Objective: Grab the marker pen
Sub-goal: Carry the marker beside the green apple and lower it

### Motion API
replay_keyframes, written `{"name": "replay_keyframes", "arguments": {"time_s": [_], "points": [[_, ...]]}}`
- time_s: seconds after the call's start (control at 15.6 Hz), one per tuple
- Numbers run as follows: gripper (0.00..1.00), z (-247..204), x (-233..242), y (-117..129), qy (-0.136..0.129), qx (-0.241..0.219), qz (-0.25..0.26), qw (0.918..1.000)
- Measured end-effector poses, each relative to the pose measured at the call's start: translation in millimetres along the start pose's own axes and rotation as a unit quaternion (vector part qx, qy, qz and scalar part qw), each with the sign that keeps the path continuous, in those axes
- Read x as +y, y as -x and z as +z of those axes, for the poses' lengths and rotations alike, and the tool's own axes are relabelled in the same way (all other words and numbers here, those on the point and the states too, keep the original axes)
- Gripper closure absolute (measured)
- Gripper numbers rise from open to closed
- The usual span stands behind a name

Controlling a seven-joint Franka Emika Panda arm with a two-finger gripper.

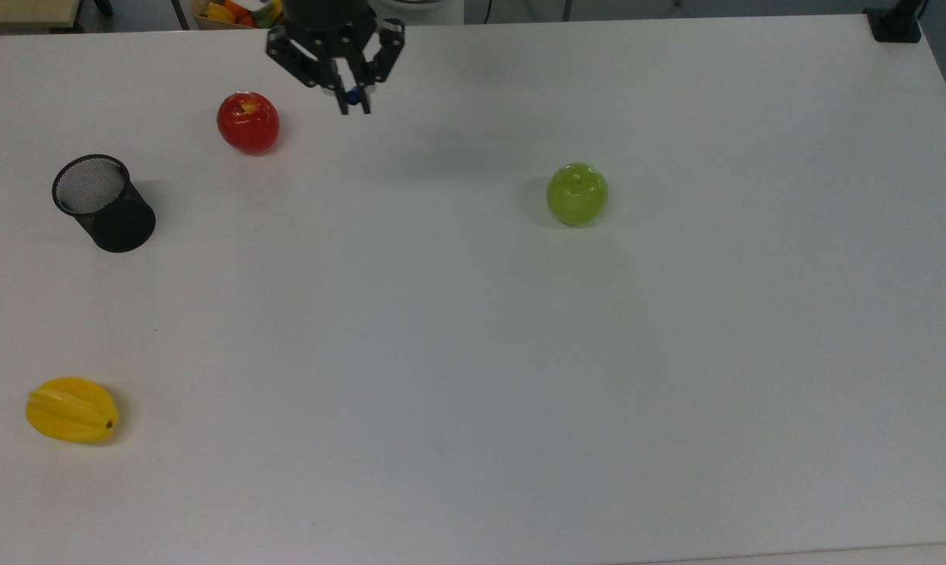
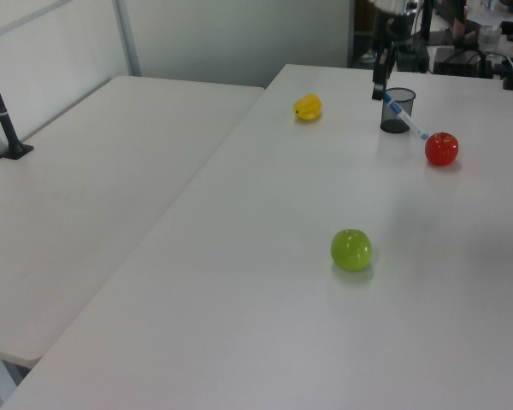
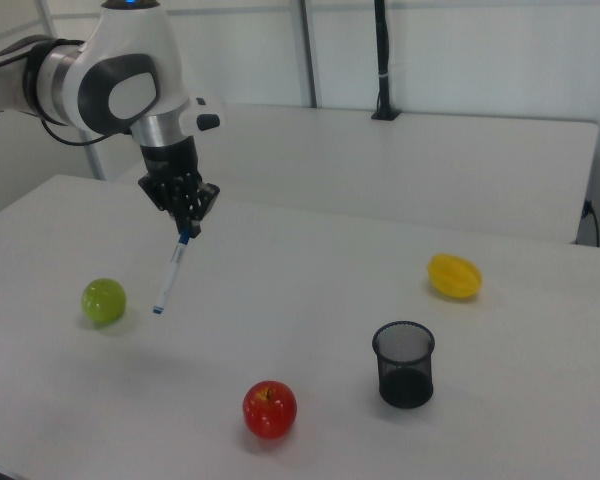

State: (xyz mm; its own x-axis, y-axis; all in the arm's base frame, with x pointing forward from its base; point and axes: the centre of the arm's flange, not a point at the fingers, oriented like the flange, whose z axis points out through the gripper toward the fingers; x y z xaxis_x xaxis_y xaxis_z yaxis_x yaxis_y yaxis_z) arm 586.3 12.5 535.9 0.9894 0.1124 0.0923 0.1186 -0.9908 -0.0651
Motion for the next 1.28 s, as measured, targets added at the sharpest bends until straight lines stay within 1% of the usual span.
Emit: {"name": "replay_keyframes", "arguments": {"time_s": [0.13,0.32,0.51,0.83,1.03,1.28], "points": [[0.81,17.6,-28.4,2.8,-0.006,-0.032,-0.01,0.9994],[0.81,47.8,-64.4,5.4,-0.012,-0.062,-0.022,0.9977],[0.81,82.3,-94.0,4.6,-0.023,-0.089,-0.044,0.9948],[0.81,140.2,-123.3,-7.7,-0.033,-0.066,-0.053,0.9958],[0.81,169.7,-126.7,-13.8,-0.038,-0.06,-0.053,0.996],[0.79,194.0,-126.6,-22.1,-0.042,-0.042,-0.05,0.997]]}}
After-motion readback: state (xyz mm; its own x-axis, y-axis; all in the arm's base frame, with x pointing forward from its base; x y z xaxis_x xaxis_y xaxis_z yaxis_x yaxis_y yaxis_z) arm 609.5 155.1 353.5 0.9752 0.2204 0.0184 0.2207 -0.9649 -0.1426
